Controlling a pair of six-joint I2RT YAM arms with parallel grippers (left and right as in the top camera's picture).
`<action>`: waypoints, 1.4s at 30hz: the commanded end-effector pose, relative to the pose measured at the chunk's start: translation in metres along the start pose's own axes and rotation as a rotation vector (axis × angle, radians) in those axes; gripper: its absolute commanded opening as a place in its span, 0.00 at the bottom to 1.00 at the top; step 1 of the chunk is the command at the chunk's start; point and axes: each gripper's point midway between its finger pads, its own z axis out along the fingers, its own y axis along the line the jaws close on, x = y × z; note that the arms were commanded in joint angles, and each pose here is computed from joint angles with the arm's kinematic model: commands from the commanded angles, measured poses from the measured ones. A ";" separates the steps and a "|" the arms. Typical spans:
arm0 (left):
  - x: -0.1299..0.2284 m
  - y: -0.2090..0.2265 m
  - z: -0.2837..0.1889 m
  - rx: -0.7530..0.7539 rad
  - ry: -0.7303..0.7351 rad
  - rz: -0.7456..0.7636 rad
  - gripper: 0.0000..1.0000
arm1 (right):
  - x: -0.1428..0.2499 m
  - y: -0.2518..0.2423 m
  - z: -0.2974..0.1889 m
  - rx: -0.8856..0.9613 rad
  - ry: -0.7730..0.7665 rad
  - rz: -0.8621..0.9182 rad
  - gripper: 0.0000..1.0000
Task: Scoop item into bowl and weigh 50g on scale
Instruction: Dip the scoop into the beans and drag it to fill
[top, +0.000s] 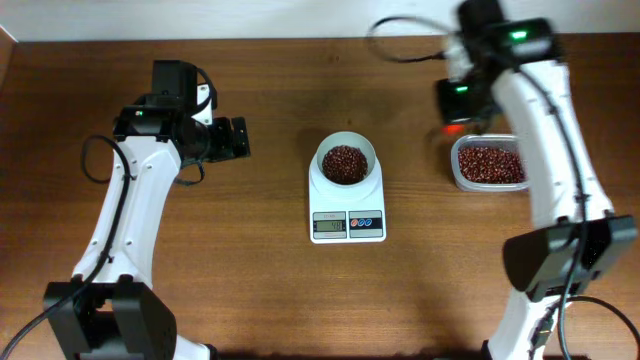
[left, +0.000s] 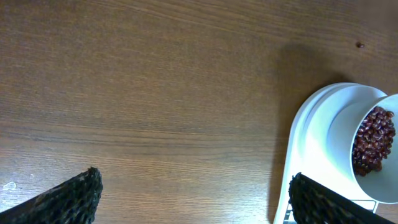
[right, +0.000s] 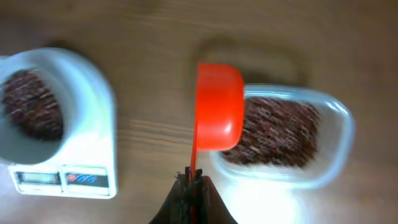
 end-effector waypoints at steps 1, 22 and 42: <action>0.002 0.000 0.003 -0.002 0.012 -0.002 0.99 | 0.014 -0.040 0.006 0.007 0.045 0.167 0.04; 0.002 0.000 0.003 -0.002 0.012 -0.002 0.99 | 0.044 -0.065 0.086 -0.023 0.149 0.253 0.04; 0.002 0.000 0.003 -0.002 0.012 -0.002 0.99 | 0.052 -0.099 0.073 -0.240 0.147 0.372 0.04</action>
